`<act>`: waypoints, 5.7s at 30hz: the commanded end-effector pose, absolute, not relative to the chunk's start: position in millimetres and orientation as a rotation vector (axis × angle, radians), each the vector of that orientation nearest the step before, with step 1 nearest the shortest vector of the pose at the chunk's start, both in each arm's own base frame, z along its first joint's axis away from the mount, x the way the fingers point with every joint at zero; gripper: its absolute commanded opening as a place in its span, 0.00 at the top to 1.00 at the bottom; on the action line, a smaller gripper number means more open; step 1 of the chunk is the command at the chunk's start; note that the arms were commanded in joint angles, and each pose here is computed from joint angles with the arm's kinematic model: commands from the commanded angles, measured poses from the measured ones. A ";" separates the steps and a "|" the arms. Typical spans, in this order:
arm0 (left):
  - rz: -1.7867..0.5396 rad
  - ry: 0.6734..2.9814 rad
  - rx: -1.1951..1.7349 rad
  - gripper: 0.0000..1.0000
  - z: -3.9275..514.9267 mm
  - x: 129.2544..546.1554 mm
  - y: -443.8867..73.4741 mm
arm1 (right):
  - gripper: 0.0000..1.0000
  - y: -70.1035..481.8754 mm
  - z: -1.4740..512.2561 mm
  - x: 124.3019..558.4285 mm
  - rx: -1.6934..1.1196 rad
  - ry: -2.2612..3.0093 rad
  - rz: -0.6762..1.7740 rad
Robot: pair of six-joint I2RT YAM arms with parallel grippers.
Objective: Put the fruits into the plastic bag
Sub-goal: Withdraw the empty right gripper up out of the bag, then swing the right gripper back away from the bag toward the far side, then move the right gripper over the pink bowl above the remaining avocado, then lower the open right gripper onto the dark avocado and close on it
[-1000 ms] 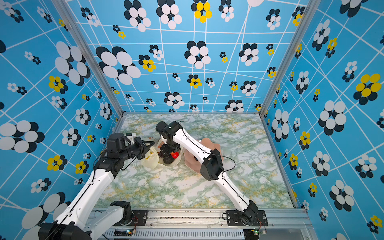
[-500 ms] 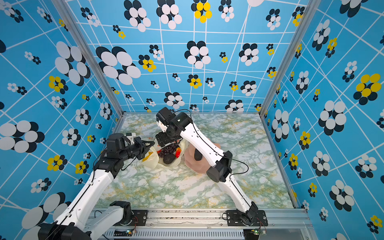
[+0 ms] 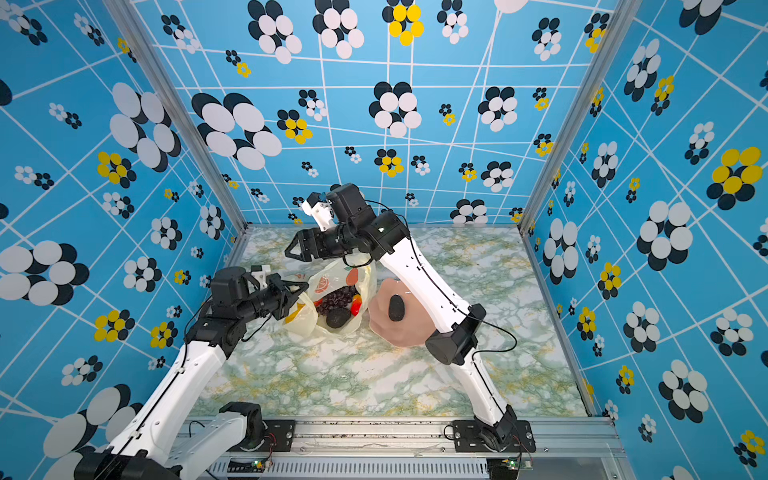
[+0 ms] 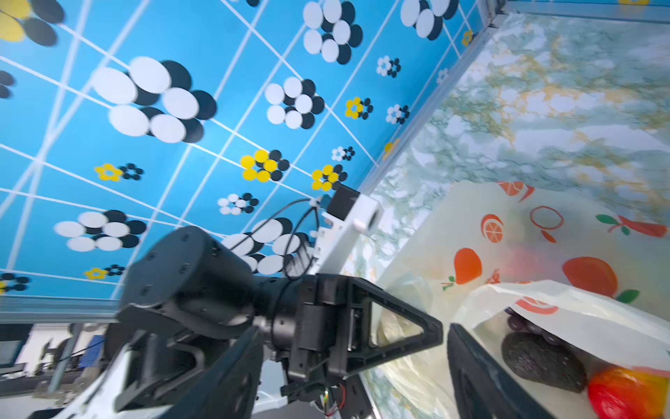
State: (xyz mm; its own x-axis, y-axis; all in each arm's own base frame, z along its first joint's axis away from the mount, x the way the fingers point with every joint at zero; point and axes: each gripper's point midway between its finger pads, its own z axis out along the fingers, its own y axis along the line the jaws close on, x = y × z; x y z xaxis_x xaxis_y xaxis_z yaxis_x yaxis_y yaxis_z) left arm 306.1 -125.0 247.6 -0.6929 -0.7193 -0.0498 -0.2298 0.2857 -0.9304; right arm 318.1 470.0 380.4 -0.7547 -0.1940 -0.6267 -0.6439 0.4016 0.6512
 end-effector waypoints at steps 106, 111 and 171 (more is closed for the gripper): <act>-1.390 2.140 -0.841 1.00 228.0 312.0 -142.2 | 0.01 223.2 156.7 351.4 -0.043 2.973 0.285; -1.391 2.138 -0.841 1.00 228.4 311.9 -141.6 | 0.01 223.9 140.4 349.3 -0.034 3.002 0.276; -1.383 2.150 -0.886 1.00 223.5 307.6 -127.0 | 0.38 238.9 30.8 342.0 0.030 3.192 0.260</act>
